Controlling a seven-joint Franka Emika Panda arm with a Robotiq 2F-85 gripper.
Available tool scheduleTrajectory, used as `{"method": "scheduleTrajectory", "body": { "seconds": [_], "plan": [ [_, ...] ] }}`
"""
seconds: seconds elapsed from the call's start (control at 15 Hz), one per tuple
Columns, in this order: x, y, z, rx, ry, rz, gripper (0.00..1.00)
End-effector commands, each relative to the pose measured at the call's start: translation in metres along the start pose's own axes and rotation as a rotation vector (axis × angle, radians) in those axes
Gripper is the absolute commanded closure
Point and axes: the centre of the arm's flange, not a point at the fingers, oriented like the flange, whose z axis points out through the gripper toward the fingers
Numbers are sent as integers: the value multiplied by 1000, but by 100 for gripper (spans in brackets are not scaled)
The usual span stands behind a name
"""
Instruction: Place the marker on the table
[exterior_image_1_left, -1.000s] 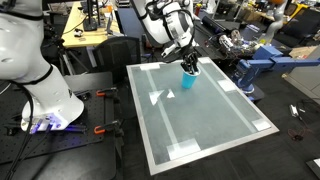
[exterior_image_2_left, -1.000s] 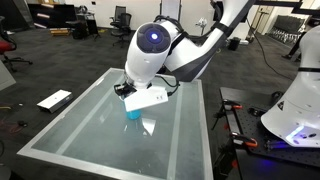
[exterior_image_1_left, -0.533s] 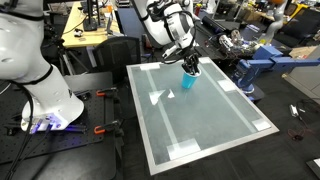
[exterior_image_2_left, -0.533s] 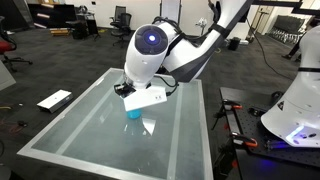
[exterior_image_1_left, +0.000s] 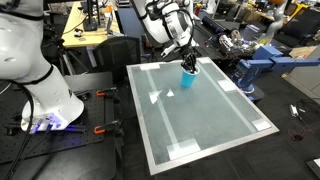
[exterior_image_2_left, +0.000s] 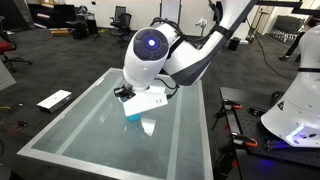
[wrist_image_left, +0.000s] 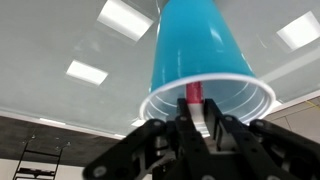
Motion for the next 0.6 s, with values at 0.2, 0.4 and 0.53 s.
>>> {"method": "scheduleTrajectory", "body": {
  "seconds": [0.2,0.4,0.53],
  "plan": [
    [-8,-4,-37,-5,99,-31,95],
    [-6,-6,-52,7,145,-37,95],
    [-3,-7,-63,15,181,-39,95]
  ]
}}
